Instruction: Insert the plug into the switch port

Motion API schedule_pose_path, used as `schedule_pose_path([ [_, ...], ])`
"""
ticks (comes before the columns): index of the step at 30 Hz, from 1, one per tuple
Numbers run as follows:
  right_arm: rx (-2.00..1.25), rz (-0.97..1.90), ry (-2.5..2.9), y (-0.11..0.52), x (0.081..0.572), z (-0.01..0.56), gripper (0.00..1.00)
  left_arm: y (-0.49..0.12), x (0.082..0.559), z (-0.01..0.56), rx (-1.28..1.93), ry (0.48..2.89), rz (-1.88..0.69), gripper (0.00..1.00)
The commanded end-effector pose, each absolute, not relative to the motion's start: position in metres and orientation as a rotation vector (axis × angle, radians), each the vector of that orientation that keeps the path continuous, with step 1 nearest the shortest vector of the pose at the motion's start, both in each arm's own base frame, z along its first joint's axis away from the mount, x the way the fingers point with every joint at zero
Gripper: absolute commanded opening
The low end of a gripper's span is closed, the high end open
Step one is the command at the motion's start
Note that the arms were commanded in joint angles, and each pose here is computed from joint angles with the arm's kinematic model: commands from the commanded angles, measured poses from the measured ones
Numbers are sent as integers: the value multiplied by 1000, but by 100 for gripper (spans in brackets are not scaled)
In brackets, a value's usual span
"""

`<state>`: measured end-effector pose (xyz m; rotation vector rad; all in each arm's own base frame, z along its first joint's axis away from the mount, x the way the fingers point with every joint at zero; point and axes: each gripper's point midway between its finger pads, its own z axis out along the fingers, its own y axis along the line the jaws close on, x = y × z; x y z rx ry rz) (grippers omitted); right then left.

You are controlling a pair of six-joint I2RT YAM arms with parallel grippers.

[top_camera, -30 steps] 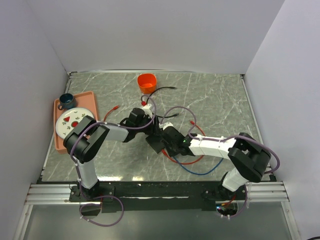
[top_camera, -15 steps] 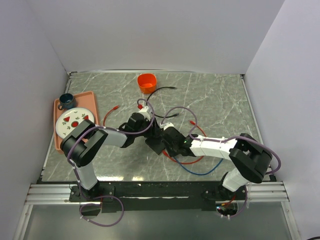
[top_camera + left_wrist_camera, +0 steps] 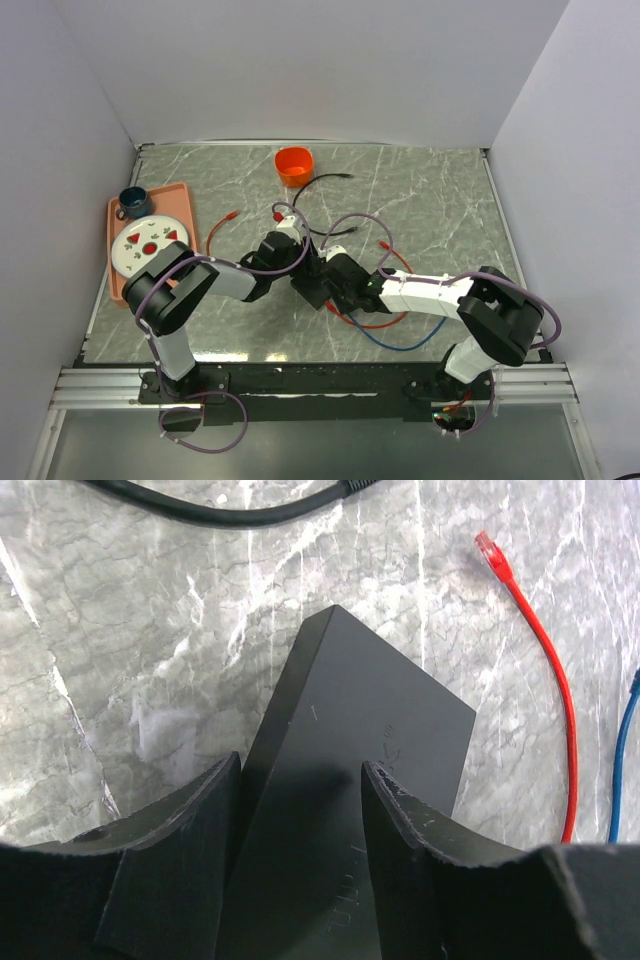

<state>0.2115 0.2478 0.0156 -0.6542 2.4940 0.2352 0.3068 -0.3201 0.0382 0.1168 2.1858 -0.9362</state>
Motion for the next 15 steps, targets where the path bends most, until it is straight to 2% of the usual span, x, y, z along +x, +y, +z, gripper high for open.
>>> schedule_pose_path([
  [1, -301, 493, 1971, 323, 320, 134, 0, -370, 165, 25, 350, 2492, -1364, 54],
  [15, -411, 577, 1838, 341, 325, 164, 0, -396, 128, 61, 543, 2418, -1446, 54],
])
